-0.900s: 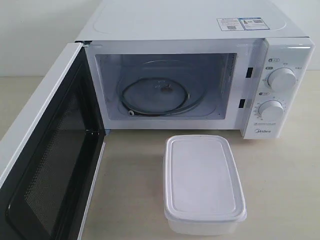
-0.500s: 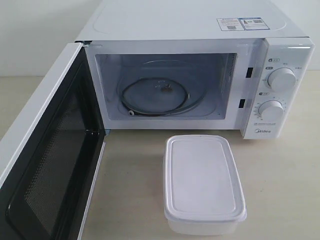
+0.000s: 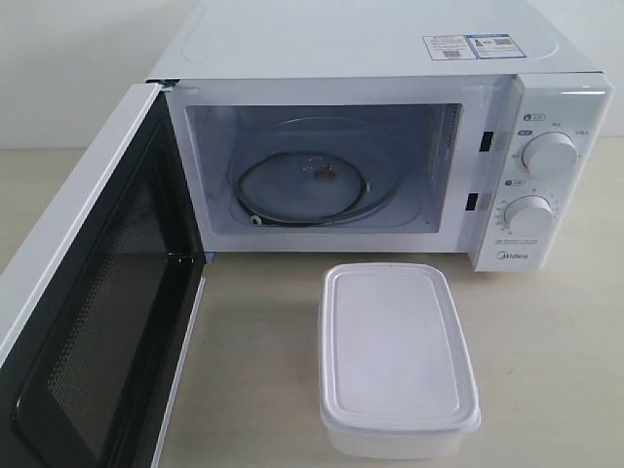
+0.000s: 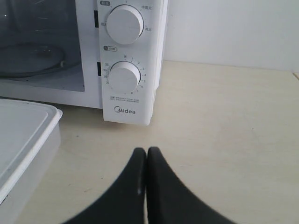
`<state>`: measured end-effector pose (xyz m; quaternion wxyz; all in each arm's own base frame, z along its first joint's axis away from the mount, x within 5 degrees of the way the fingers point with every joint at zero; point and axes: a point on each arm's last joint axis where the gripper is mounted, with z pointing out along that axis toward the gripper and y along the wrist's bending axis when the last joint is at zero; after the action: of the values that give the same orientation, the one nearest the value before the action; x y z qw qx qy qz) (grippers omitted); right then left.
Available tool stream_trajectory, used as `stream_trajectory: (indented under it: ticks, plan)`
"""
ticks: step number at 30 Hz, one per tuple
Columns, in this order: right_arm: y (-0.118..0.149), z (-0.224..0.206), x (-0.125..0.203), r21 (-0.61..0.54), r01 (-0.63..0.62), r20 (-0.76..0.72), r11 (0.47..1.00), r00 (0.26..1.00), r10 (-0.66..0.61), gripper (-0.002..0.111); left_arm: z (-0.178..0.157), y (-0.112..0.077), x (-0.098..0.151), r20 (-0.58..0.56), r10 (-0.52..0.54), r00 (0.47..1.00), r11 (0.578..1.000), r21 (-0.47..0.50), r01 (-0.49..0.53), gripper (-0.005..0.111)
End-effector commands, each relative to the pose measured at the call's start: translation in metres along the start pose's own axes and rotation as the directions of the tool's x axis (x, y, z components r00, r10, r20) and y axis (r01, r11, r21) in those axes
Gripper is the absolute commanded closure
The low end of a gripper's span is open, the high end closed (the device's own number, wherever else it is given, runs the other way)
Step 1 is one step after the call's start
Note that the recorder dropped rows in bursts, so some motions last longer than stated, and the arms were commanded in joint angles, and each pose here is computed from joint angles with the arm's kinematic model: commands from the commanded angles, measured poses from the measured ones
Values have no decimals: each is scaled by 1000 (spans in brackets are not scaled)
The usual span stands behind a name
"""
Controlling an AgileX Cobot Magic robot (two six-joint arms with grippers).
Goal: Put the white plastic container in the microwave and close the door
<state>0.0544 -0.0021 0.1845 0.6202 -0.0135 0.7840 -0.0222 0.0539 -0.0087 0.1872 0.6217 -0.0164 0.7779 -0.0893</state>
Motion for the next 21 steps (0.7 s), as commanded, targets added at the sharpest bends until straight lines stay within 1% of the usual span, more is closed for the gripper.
stream_trajectory:
  ticks: [1, 18, 19, 21]
  plan:
    - [0, 0, -1, 4, 3, 17, 1000, 1000, -3, 109, 0, 0, 1, -1, -9, 1000, 1000, -3, 9, 102]
    - [0, 0, -1, 4, 3, 17, 1000, 1000, -3, 109, 0, 0, 1, 0, -9, 1000, 1000, -4, 9, 102]
    - [0, 0, -2, 4, 9, 19, 1000, 1000, -9, 109, 0, 0, 1, 0, -9, 1000, 1000, -4, 9, 102]
    - [-1, 0, -3, 15, 67, 36, 998, 997, -67, 109, 0, 0, 1, 0, -9, 1000, 1000, -4, 9, 102]
